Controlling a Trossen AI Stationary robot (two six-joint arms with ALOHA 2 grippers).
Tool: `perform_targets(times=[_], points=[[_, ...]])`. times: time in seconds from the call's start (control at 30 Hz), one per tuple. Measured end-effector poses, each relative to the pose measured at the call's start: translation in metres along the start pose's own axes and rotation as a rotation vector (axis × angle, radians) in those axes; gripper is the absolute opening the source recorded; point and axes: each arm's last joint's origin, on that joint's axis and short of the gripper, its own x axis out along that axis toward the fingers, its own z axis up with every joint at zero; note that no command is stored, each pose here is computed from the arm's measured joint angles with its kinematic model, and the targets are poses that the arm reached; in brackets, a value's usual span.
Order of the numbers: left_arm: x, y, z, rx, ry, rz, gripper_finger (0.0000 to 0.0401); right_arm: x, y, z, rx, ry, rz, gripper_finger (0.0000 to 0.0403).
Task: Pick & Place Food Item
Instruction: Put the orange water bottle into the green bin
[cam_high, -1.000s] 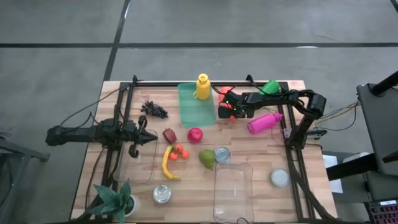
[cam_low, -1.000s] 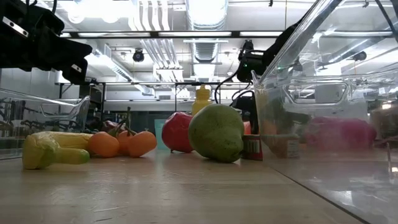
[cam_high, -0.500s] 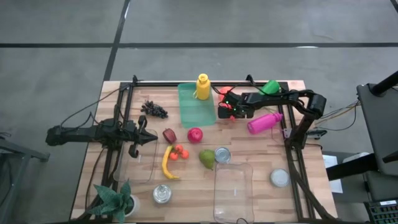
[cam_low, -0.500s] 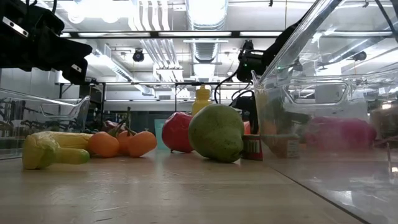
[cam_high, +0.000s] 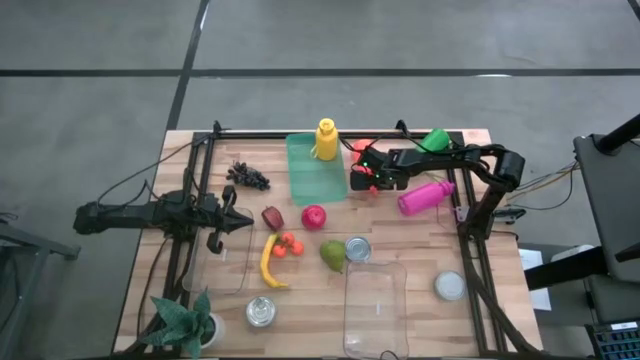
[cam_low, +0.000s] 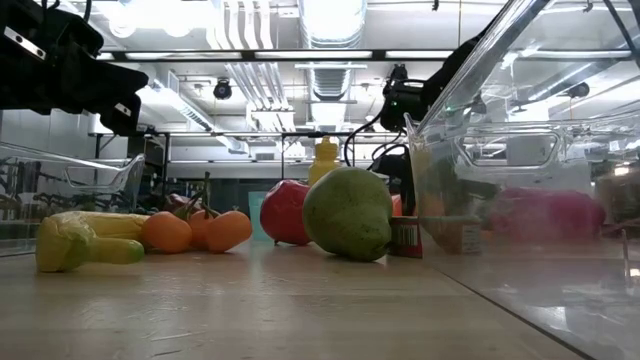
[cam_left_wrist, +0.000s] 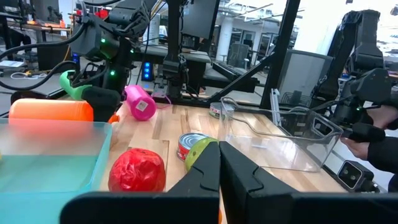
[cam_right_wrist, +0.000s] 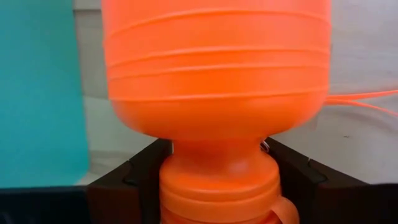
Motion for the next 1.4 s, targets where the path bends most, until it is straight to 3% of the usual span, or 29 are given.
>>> perform_targets(times=[0.67,1.03,1.4], points=[[0.000,0.000,0.000,0.000,0.000,0.000,0.0001,-0.007,0.001,0.001,-0.003,-0.016,0.020,0.0212],[0.000,0.000,0.000,0.000,0.000,0.000,0.0001,-0.058,0.000,0.006,-0.014,-0.159,0.097,0.0209],[0.000,0.000,0.000,0.000,0.000,-0.001,0.0001,-0.122,-0.016,-0.001,-0.009,-0.219,0.311,0.0200]])
